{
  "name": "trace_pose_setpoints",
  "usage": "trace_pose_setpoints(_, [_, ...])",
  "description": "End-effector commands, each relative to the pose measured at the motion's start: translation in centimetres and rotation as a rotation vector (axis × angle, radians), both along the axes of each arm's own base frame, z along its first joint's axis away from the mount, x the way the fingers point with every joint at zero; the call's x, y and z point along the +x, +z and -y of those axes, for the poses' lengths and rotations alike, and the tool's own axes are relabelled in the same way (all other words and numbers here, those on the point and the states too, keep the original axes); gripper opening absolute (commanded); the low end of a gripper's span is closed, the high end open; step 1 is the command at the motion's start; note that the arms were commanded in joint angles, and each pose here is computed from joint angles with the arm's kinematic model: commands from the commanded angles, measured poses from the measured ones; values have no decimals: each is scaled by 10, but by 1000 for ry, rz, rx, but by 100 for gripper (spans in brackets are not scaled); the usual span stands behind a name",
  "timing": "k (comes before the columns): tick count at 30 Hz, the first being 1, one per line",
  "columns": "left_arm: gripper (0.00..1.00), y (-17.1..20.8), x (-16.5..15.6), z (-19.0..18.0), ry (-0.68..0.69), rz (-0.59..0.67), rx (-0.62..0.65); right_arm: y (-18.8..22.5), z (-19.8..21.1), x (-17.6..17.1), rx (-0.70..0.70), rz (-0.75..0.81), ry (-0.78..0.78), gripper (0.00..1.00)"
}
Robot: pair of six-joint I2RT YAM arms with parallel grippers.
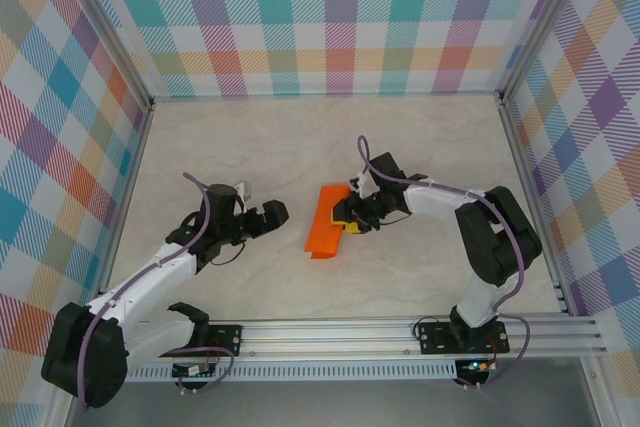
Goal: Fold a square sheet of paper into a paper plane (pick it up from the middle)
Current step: Fold the square sheet of paper in half at the center of the table.
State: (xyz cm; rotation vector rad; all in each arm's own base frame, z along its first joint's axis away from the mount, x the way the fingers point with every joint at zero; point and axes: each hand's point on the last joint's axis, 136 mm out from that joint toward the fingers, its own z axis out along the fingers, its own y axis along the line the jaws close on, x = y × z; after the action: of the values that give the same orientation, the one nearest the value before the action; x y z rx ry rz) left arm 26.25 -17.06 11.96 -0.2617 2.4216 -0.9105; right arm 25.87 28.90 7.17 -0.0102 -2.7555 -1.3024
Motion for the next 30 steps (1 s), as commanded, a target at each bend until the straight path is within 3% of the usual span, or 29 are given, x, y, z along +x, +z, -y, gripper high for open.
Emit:
trace_pose_setpoints(1, [100, -1, -5, 14, -16, -9, -25, -4, 10, -2, -18, 26, 40, 43])
trace_pose_setpoints(5, [100, -2, -6, 23, -33, -6, -13, -19, 30, 2, -152, 31, 20, 50])
trace_pose_setpoints(12, [100, -7, -1, 34, -61, -7, -1, -28, 46, 4, -259, 45, -25, 65])
trace_pose_setpoints(19, [100, -14, 5, 47, -103, -19, -3, -20, 55, 7, -313, 62, -54, 70])
trace_pose_setpoints(30, [89, -25, 21, 61, -116, -50, -10, -35, 51, 1, -377, 23, 22, 74])
